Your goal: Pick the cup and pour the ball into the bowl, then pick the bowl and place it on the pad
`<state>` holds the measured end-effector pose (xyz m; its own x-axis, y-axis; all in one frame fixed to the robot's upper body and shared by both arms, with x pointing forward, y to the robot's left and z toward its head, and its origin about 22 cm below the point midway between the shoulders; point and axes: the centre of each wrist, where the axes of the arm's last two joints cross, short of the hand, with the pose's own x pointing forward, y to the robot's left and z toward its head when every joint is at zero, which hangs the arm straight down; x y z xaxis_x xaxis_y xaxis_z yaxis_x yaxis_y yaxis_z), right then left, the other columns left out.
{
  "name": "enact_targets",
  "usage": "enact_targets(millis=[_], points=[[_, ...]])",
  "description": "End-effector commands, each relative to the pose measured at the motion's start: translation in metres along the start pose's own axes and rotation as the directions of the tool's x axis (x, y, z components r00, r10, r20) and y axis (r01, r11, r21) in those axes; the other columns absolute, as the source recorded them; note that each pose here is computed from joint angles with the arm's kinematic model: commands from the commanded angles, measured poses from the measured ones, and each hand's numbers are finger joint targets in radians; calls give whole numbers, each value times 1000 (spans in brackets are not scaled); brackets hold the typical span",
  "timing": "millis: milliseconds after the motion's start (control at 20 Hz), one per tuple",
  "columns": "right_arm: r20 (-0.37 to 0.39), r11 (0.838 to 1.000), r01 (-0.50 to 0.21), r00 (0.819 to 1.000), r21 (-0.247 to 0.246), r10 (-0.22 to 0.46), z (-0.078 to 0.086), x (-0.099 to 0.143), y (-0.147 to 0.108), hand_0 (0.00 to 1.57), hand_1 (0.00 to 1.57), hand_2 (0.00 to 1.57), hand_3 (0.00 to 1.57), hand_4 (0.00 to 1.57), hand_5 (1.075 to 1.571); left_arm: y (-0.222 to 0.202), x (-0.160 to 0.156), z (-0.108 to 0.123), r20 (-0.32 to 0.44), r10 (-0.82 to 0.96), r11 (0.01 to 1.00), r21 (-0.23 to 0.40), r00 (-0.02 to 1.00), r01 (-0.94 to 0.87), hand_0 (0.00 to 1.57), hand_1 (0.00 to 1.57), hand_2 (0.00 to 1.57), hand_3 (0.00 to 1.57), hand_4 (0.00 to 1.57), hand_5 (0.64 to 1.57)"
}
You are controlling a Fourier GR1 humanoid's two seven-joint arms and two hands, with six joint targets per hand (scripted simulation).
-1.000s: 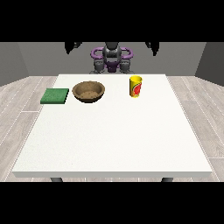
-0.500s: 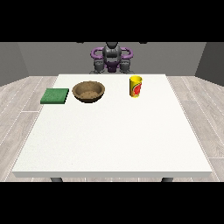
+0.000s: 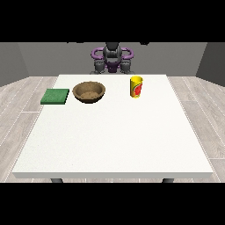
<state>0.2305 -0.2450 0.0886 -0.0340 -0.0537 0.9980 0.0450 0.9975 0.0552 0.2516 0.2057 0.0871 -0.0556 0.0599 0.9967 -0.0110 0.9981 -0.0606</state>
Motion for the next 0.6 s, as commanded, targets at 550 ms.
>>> enact_targets(millis=[550], points=[[232,997,2,973,83,-21,-21,-6,-37,0,0,0,0,683,1553,32,-89,-26,213,-131,991,58,968,122,0,0,0,0,307,1480]])
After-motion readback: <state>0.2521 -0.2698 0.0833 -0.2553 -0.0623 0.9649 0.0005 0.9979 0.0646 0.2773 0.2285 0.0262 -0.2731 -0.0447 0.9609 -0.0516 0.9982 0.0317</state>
